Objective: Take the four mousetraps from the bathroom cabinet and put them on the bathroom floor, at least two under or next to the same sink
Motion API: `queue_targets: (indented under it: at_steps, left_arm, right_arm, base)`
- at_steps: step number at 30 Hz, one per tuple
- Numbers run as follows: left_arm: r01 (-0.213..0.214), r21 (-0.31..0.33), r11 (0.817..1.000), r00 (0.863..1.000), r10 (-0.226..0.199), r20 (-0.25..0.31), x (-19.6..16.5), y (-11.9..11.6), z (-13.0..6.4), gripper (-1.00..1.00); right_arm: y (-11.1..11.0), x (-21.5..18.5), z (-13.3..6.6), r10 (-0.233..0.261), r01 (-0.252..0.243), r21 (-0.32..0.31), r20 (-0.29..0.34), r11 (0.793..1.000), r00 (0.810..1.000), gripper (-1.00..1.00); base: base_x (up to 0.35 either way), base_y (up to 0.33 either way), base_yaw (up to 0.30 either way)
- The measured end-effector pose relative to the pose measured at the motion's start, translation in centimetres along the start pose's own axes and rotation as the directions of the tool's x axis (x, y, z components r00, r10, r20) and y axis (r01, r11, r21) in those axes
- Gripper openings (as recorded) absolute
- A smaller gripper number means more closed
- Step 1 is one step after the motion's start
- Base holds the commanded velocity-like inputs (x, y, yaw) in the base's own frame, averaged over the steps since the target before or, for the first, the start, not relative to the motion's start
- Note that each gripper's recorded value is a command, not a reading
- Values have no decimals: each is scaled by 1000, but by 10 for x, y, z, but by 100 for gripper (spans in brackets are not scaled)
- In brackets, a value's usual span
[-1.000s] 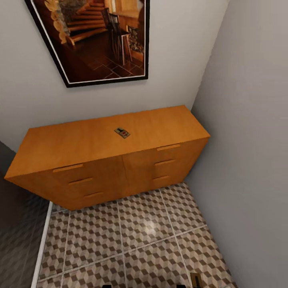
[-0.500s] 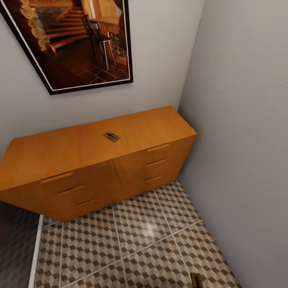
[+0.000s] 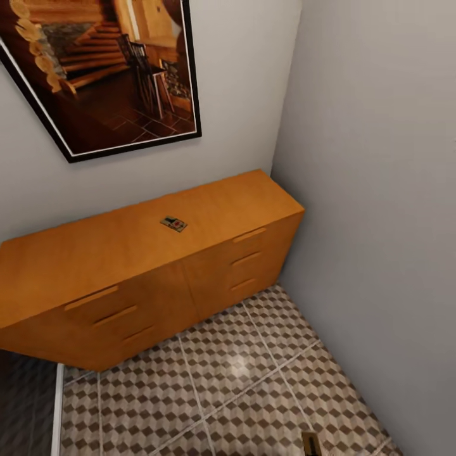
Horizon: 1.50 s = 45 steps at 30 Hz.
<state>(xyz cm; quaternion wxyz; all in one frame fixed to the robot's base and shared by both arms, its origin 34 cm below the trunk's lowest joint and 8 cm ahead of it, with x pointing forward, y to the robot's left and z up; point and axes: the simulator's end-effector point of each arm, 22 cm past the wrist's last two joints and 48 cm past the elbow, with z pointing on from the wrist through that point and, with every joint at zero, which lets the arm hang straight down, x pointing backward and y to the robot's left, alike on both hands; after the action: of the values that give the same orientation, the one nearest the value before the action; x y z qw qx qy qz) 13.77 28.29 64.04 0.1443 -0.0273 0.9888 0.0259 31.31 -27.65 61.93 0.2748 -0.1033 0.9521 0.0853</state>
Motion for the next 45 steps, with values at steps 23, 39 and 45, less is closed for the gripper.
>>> queue_targets:
  at_steps: [23,39,45]
  left_arm:
    - [-20,22,1000,1000,20,9,-1,-7,0,100]
    - [-19,22,1000,999,19,27,-8,-8,1,100]
    - [-19,23,1000,999,18,34,-10,-8,2,100]
  right_arm:
    - [-2,-12,1,-6,6,4,26,1000,1000,-100]
    - [-3,-20,1,-10,10,7,44,1000,999,-100]
    - [-4,-23,1,-12,11,8,51,1000,999,-100]
  base:
    - [0,80,-223]
    - [0,104,-223]
    - [0,177,-222]
